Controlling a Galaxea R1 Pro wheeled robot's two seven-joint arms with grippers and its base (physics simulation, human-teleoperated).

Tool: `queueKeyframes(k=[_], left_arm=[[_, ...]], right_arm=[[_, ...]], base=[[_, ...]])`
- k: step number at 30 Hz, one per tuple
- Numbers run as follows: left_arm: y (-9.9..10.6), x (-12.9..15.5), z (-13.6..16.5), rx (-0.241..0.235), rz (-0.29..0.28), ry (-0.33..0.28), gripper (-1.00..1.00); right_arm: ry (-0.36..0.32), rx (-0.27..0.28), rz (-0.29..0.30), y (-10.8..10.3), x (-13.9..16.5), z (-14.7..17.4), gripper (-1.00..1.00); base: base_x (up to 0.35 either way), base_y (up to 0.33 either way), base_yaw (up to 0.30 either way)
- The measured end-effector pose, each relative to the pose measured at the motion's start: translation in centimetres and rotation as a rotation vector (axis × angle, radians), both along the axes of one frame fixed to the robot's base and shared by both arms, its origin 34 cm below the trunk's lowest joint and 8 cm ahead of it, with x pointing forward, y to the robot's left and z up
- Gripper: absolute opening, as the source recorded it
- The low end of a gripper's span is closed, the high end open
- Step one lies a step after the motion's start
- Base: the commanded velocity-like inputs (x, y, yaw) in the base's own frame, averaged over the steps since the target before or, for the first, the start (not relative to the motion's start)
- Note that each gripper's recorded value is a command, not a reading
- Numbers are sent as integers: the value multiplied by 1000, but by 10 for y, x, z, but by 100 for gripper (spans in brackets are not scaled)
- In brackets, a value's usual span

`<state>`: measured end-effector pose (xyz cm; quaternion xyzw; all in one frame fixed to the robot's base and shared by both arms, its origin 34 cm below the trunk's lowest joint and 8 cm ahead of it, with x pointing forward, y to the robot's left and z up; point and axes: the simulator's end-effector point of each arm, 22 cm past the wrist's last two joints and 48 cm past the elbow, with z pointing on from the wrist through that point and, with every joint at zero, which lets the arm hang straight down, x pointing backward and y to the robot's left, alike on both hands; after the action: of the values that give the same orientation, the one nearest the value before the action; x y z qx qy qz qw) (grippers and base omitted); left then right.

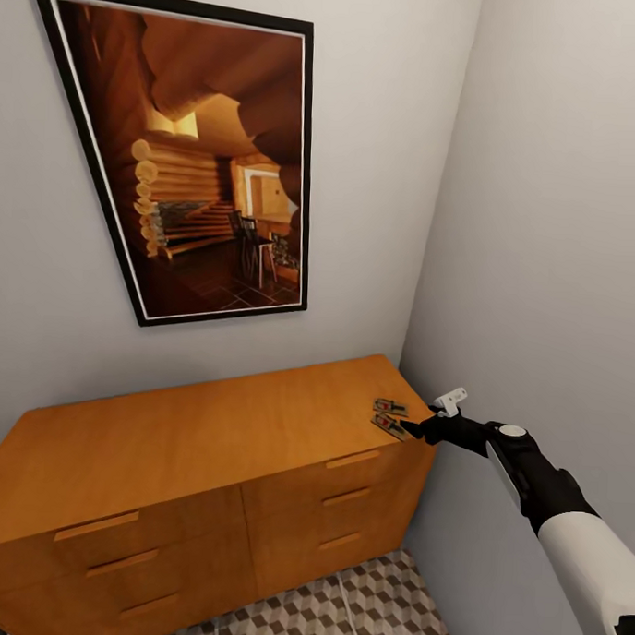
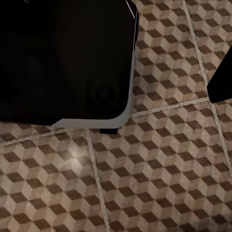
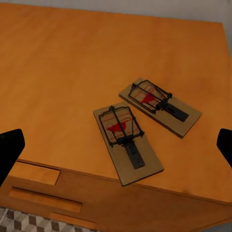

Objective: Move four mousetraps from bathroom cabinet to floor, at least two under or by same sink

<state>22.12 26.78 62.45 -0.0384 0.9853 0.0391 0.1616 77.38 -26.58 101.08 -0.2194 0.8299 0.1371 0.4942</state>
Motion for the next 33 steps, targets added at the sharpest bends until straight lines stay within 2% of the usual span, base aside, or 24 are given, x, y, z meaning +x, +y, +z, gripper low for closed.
queueKeyframes(k=[9,15,22,26,29,30,33], left_arm=[[4,-1,0,8,2,3,100],[31,-1,1,45,2,2,100],[43,-3,1,60,1,11,100],[42,-14,-2,57,2,59,100],[36,-28,-5,44,2,123,100],[31,-37,-7,35,2,163,100],[24,-46,-9,23,2,206,100]], right_arm=[[0,1,1,1,0,0,100],[0,0,0,1,0,0,100],[0,0,0,1,0,0,100],[0,0,0,1,0,0,100],[0,0,0,1,0,0,100],[0,0,0,1,0,0,100],[0,1,1,1,0,0,100]], base=[[9,0,0],[1,0,0],[0,0,0],[0,0,0],[0,0,0],[0,0,0],[0,0,0]])
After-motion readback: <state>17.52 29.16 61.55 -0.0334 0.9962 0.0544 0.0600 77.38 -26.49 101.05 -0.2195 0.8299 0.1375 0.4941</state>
